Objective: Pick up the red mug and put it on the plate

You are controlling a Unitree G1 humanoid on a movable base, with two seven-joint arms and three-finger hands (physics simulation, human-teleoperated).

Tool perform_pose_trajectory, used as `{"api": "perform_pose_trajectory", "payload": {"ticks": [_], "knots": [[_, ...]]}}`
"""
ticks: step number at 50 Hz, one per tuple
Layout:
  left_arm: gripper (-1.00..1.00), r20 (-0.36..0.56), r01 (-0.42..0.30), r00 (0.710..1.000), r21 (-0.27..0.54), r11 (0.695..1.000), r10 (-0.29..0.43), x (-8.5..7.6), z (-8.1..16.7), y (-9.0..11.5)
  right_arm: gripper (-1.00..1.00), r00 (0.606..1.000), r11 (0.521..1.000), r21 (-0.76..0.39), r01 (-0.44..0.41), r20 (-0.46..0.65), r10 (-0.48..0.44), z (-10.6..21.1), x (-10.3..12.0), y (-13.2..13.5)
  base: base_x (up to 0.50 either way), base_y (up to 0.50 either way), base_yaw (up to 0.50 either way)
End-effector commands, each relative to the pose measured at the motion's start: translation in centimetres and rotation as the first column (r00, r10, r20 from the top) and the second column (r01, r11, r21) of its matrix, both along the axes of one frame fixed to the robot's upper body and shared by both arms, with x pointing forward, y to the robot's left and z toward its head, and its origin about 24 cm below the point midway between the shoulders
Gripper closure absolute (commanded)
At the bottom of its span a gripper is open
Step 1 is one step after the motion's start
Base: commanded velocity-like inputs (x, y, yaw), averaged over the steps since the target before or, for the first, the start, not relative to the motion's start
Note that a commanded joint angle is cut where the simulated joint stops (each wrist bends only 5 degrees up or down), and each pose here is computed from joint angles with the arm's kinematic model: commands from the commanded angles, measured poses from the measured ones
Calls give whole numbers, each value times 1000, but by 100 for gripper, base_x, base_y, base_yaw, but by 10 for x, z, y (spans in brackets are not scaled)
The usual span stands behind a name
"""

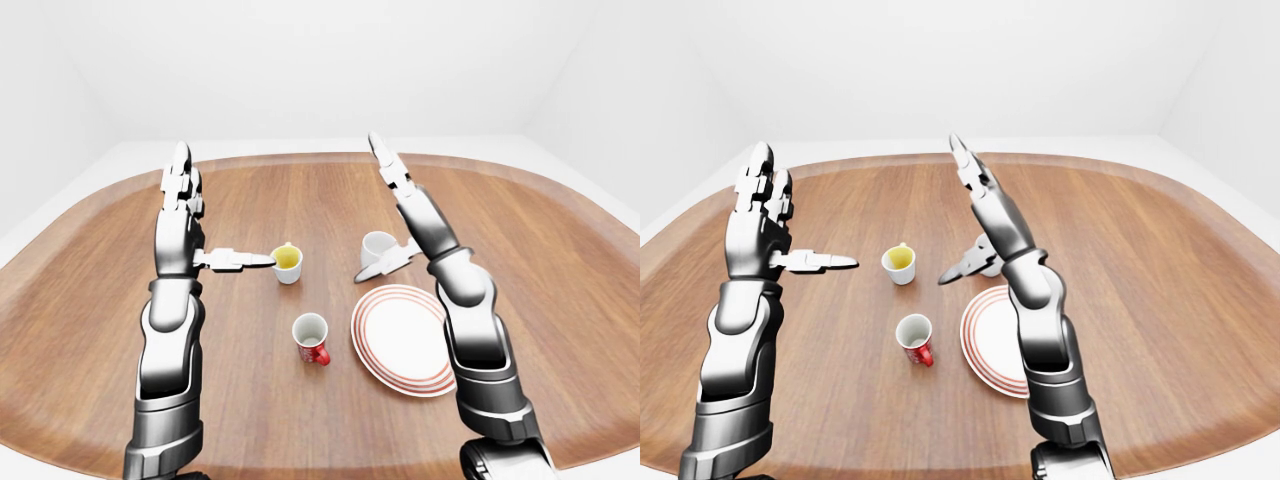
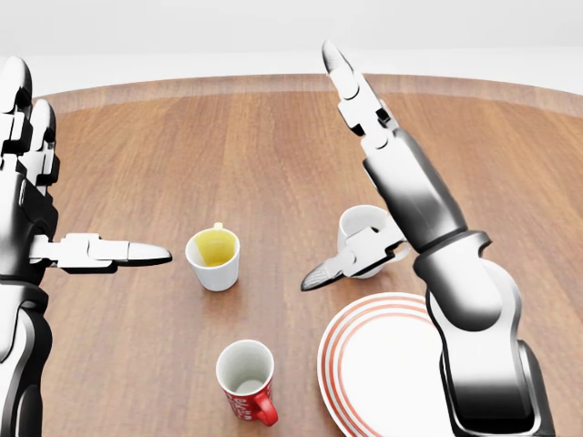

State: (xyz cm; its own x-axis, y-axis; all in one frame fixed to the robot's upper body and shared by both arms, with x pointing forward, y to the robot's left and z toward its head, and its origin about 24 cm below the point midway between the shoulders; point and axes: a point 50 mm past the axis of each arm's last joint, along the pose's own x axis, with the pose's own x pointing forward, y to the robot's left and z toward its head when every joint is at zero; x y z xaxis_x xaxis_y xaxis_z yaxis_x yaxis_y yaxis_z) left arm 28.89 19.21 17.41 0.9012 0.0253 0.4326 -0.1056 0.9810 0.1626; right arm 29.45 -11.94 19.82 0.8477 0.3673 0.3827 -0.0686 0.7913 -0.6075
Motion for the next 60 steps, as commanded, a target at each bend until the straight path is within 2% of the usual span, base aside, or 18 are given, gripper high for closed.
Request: {"api": "perform_pose_trajectory", "payload": {"ticks": [1,8,23,42,60], "knots": [[-100,1,1,1000,1,1000,-1,0,0,0,-100,997,989,-149,-14,-76,2,-14,10,16,0,0,0],[-100,-1,3,1000,1,1000,-3,0,0,-1,-100,991,971,-235,-33,-133,2,-23,18,25,0,0,0],[-100,7,9,1000,8,1000,-9,0,2,-3,-100,973,938,-341,-58,-228,-23,-45,28,41,0,0,0],[-100,-20,17,1000,3,1000,-17,6,-3,-7,-100,943,915,-395,-78,-328,-61,-79,34,53,0,0,0],[-100,-12,14,1000,5,1000,-14,3,-2,-5,-100,901,889,-448,-93,-418,-116,-119,38,66,0,0,0]]}}
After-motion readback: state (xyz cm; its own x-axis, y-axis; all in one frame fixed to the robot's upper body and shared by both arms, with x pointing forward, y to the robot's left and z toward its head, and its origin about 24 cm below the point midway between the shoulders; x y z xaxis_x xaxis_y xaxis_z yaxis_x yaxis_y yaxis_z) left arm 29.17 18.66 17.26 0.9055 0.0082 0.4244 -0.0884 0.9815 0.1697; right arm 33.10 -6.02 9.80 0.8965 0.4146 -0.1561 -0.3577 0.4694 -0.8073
